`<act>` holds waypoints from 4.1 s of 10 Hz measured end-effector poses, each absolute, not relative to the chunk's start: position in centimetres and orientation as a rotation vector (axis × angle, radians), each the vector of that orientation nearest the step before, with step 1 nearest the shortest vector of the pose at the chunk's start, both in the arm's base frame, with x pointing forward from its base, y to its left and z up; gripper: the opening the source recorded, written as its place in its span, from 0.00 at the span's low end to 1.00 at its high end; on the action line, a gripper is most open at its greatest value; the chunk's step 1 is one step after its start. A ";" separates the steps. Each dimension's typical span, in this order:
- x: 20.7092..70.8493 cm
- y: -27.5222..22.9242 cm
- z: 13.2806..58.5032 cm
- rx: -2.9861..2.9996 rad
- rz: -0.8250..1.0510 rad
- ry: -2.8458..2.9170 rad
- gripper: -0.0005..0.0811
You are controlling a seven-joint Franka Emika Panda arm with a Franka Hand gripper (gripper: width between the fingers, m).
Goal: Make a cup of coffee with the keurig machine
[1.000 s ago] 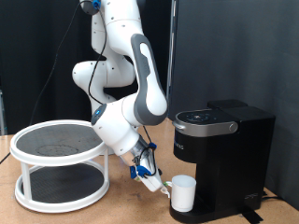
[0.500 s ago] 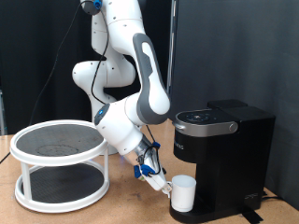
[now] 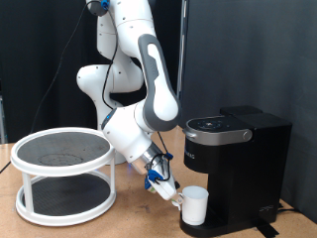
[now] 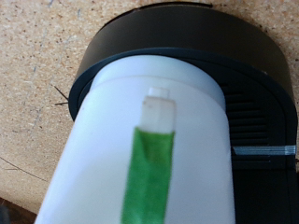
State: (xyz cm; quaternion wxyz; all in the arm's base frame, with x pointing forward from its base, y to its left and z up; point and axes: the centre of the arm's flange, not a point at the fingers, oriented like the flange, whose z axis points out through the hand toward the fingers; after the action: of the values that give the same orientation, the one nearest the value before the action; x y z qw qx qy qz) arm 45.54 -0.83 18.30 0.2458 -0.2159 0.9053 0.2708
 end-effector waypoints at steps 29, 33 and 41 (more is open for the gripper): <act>43.1 -2.5 19.5 -0.401 0.838 2.466 0.91; 42.4 -1.9 24.1 -0.374 0.941 2.422 0.91; 38.4 -1.6 27.8 -0.582 1.079 2.539 0.91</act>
State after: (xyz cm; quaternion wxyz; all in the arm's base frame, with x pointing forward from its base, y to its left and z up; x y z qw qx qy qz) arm 38.39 -1.64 27.80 0.1604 -0.2037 0.8889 0.3777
